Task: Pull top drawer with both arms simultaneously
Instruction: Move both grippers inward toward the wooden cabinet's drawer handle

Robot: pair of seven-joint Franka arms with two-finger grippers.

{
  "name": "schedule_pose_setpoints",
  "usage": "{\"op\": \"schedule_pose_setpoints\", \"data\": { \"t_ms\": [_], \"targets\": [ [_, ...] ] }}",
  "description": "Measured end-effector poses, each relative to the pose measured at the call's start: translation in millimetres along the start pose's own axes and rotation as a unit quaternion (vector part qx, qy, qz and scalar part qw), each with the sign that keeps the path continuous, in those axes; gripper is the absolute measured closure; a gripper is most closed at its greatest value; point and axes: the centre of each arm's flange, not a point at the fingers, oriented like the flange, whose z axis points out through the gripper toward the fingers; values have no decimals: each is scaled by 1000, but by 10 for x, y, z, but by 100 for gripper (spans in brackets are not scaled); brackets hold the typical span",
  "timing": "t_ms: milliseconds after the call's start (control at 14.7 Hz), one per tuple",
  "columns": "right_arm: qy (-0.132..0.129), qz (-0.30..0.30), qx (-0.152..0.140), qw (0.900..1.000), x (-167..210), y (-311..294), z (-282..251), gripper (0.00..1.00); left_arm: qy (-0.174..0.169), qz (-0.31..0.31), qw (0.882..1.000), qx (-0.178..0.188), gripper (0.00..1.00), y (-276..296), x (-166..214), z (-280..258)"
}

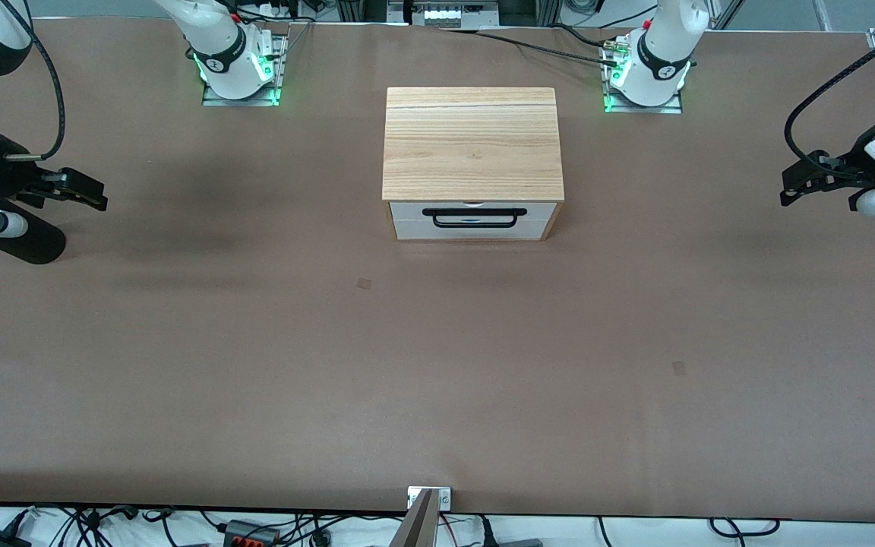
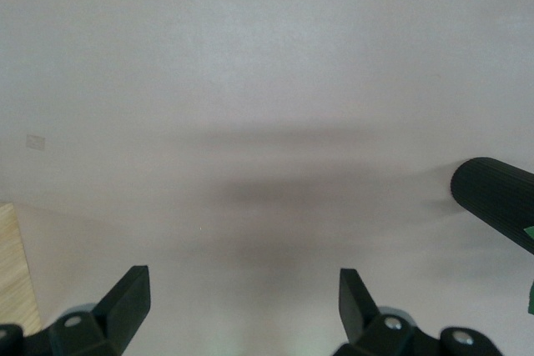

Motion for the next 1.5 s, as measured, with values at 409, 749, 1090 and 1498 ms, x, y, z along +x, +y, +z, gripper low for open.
{"op": "schedule_pose_setpoints", "data": {
  "t_ms": [409,749,1090,1498],
  "targets": [
    [0,0,0,1000,0,0,0,0,0,4,1000,0,0,48,11,1],
    [0,0,0,1000,0,-3,0,0,-5,4,1000,0,0,51,34,49],
    [-1,-2,0,1000,1,-13,9,0,-24,4,1000,-2,0,57,10,100],
    [-10,-8,1,1000,57,-70,129,0,-36,6,999,-3,0,72,15,163]
  ]
}}
